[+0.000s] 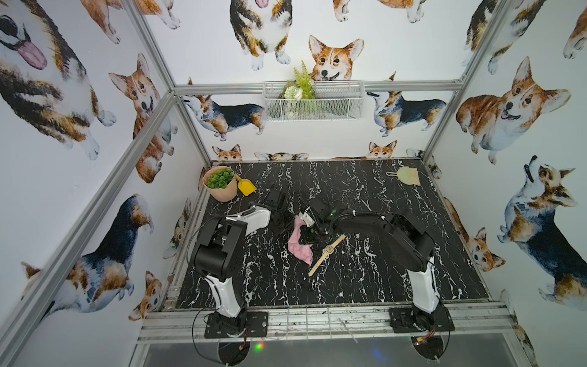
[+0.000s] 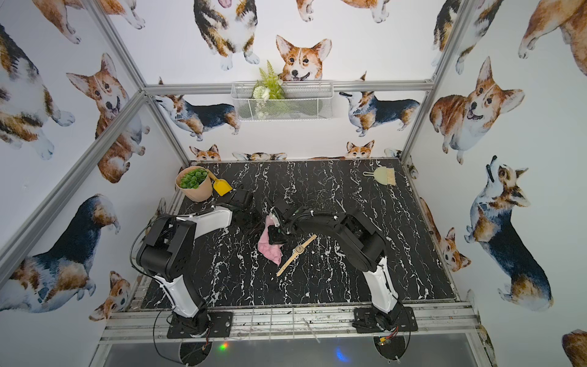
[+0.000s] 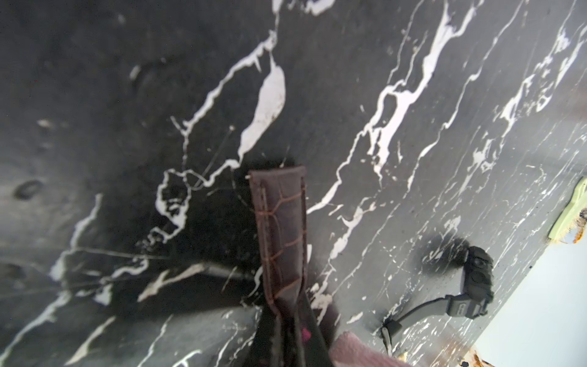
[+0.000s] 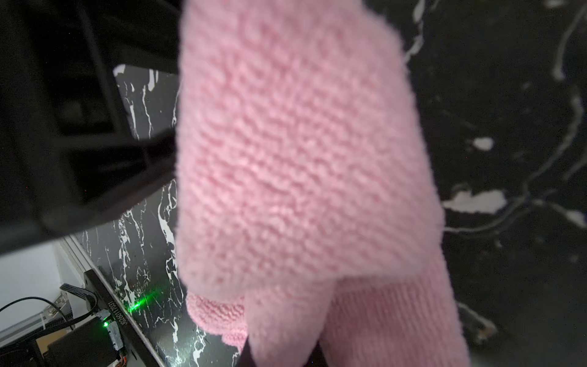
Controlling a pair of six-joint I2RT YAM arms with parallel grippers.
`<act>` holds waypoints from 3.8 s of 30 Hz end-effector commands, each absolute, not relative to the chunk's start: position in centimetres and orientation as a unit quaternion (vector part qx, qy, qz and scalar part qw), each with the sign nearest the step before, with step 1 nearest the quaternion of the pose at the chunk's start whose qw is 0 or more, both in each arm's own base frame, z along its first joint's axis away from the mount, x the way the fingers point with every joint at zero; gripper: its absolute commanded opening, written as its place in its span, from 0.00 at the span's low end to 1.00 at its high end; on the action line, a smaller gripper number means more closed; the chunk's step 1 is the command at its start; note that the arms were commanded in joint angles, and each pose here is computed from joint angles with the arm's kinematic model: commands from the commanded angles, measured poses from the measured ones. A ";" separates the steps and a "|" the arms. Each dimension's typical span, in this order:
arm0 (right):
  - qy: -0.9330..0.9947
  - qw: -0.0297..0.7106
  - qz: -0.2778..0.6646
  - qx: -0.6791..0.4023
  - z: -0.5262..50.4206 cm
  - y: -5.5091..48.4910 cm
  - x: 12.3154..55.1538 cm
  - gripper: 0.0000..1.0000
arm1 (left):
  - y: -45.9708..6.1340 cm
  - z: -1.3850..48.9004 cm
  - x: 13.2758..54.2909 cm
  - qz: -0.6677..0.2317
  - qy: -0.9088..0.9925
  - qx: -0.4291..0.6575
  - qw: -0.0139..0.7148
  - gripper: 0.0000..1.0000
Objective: Wipe the watch dial
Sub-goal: Wipe the dirt from the watch dial.
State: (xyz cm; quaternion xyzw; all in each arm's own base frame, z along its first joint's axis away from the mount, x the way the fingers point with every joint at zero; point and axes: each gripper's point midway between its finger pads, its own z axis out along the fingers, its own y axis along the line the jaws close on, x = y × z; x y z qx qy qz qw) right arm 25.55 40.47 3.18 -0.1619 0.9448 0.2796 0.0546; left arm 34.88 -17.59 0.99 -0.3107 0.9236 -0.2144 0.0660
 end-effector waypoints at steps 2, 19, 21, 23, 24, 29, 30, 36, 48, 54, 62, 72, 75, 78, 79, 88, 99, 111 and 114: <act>0.967 0.022 0.214 -0.139 1.1 36.4 24.3 0.00 | -14.9 -1.8 30.3 -0.120 0.935 -0.333 -0.003 0.00; 0.943 0.095 0.267 -0.175 8.3 40.7 26.5 0.01 | -15.0 -2.0 30.2 -0.120 0.934 -0.336 -0.004 0.00; 0.942 0.088 0.269 -0.178 7.8 41.5 26.3 0.01 | -15.0 -2.0 30.3 -0.121 0.934 -0.336 -0.004 0.00; 0.945 0.073 0.264 -0.181 6.6 41.9 25.9 0.01 | -15.0 -1.9 30.2 -0.121 0.934 -0.336 -0.005 0.00; 0.946 0.066 0.261 -0.179 5.9 41.9 25.8 0.01 | -15.0 -1.9 30.3 -0.121 0.934 -0.336 -0.005 0.00; 0.952 0.046 0.254 -0.164 3.7 41.3 25.1 0.01 | -15.1 -1.6 30.3 -0.121 0.936 -0.331 -0.004 0.00; 0.953 0.043 0.251 -0.161 3.3 41.1 25.0 0.01 | -15.0 -1.5 30.4 -0.122 0.936 -0.330 -0.004 0.00; 0.962 0.026 0.227 -0.152 1.6 39.1 24.0 0.01 | -15.1 -1.6 30.3 -0.120 0.938 -0.326 -0.008 0.00; 0.968 0.045 0.212 -0.129 2.0 35.0 24.2 0.00 | -14.5 -1.8 30.2 -0.104 0.941 -0.323 -0.003 0.00; 0.961 0.069 0.227 -0.143 4.4 36.1 25.0 0.00 | -14.4 -1.9 30.0 -0.104 0.939 -0.326 -0.002 0.00; 0.945 0.093 0.260 -0.174 6.7 40.2 25.9 0.00 | -14.4 -1.9 29.9 -0.108 0.936 -0.336 -0.002 0.00; 0.955 0.051 0.235 -0.176 3.0 38.9 24.5 0.00 | -14.5 -1.3 30.0 -0.110 0.936 -0.335 0.000 0.00; 0.959 0.045 0.219 -0.174 2.3 37.2 23.8 0.00 | -14.5 -1.4 30.0 -0.110 0.936 -0.334 0.000 0.00; 0.961 0.045 0.217 -0.164 2.1 36.0 23.2 0.00 | -14.6 -1.5 30.1 -0.111 0.936 -0.334 -0.002 0.00; 0.962 0.047 0.216 -0.163 2.2 35.7 23.3 0.00 | -14.6 -1.5 30.1 -0.111 0.936 -0.335 -0.001 0.00; 0.953 0.096 0.231 -0.172 6.8 37.1 26.1 0.00 | -14.7 -1.4 30.1 -0.117 0.935 -0.336 0.003 0.00; 0.954 0.056 0.253 -0.150 4.4 40.2 26.5 0.00 | -14.9 -0.8 30.3 -0.123 0.935 -0.332 0.002 0.00; 0.964 0.032 0.222 -0.144 2.2 35.8 23.5 0.00 | -15.1 -1.2 30.7 -0.119 0.937 -0.328 -0.002 0.00; 0.964 0.043 0.223 -0.141 3.1 35.2 24.0 0.00 | -15.1 -1.2 30.8 -0.118 0.937 -0.328 -0.001 0.00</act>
